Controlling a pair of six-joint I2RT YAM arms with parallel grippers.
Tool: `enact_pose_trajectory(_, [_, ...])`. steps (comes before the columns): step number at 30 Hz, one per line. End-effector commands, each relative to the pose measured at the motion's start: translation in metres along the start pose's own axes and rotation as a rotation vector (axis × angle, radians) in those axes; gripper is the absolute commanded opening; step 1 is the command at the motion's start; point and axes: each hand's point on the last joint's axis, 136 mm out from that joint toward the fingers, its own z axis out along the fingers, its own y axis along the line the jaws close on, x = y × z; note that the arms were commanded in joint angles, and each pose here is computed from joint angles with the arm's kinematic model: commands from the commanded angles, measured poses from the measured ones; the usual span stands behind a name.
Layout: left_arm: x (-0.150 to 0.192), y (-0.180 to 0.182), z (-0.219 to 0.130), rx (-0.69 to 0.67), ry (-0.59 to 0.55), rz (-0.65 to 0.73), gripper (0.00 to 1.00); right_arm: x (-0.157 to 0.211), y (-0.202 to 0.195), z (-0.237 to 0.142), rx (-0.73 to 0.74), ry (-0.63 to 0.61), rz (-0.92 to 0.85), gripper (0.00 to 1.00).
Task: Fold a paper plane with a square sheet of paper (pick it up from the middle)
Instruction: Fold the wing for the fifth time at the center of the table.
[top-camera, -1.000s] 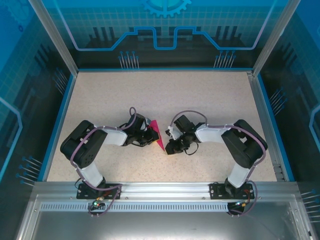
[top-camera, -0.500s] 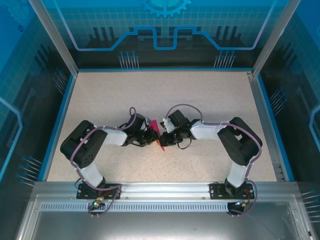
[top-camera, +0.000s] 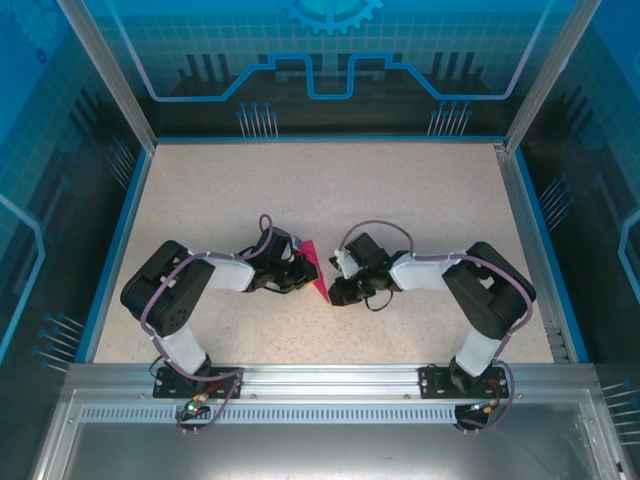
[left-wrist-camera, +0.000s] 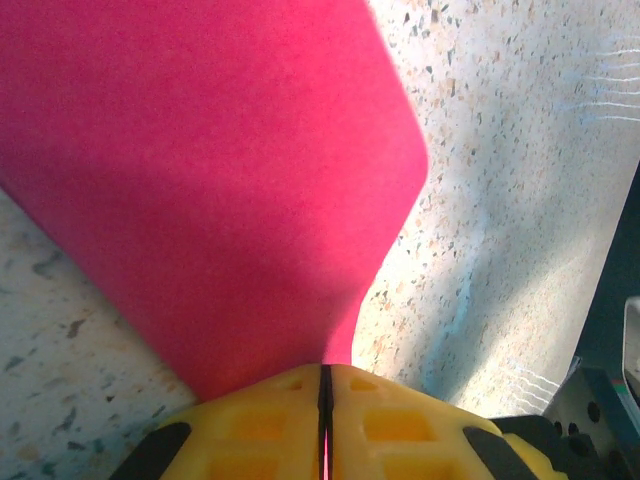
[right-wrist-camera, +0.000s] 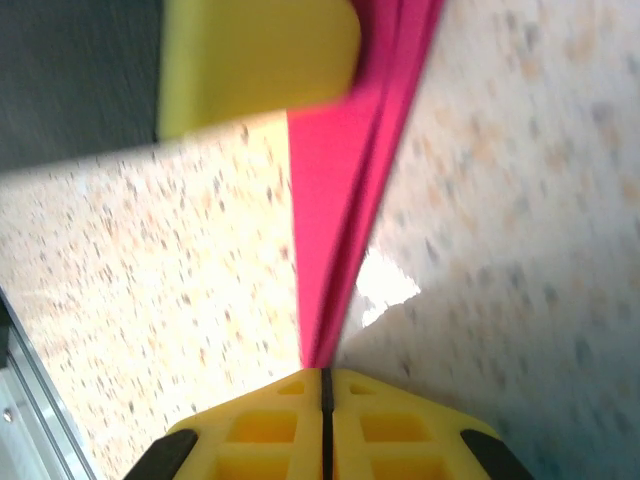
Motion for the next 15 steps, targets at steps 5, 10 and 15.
enact_pose_trajectory(5, [0.003, 0.016, 0.000, -0.073, -0.001, -0.025, 0.13, -0.037, 0.020, -0.010, -0.010, -0.142, -0.045, 0.08])
enact_pose_trajectory(10, [0.003, 0.015, 0.000, -0.069, -0.002, -0.030, 0.13, -0.047, 0.018, 0.007, 0.011, -0.132, -0.029, 0.07])
enact_pose_trajectory(15, [0.001, 0.010, -0.001, -0.050, -0.007, -0.040, 0.13, -0.041, 0.016, 0.018, 0.005, -0.106, -0.018, 0.07])
